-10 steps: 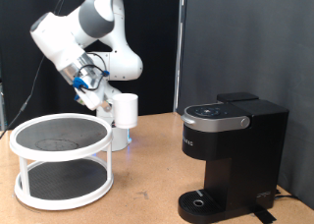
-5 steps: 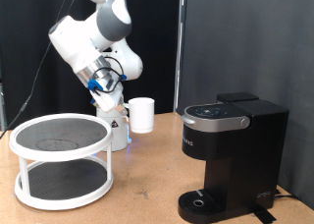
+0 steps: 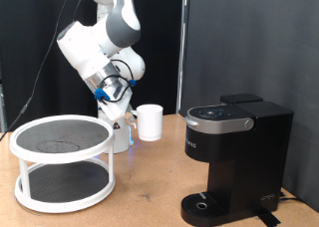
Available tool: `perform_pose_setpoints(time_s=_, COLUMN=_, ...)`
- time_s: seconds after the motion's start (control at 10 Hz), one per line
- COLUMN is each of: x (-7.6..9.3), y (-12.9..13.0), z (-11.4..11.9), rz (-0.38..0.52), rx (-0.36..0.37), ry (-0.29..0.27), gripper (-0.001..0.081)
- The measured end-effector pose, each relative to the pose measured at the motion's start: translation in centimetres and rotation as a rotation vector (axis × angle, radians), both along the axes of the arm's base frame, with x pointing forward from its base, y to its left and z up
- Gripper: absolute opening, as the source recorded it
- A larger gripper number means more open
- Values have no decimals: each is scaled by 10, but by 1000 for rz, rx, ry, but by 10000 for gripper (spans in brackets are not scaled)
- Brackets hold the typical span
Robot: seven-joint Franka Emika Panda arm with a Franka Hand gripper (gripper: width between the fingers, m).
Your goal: Make a cup of coffee with the keurig machine
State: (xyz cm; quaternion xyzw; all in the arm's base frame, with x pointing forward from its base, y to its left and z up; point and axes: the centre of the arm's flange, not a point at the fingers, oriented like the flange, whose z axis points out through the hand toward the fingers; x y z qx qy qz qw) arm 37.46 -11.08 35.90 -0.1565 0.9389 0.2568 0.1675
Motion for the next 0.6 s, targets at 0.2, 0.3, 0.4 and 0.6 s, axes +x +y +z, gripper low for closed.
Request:
perform_pose_setpoints(time_s=0.2, x=0, y=0, z=-1, rz=-1, rx=5, ry=3, gripper=76)
perform_pose_setpoints(time_s=0.3, x=-1, y=1, z=-5, rz=-2, rx=10, ry=12, gripper=76)
perform_pose_setpoints(time_s=0.4, x=-1, y=2, z=-12, rz=-8, rx=7, ry=28, gripper=76)
perform_pose_setpoints(time_s=0.6, x=1, y=7, z=-34, rz=-28, rx=-25, ry=69, gripper=76)
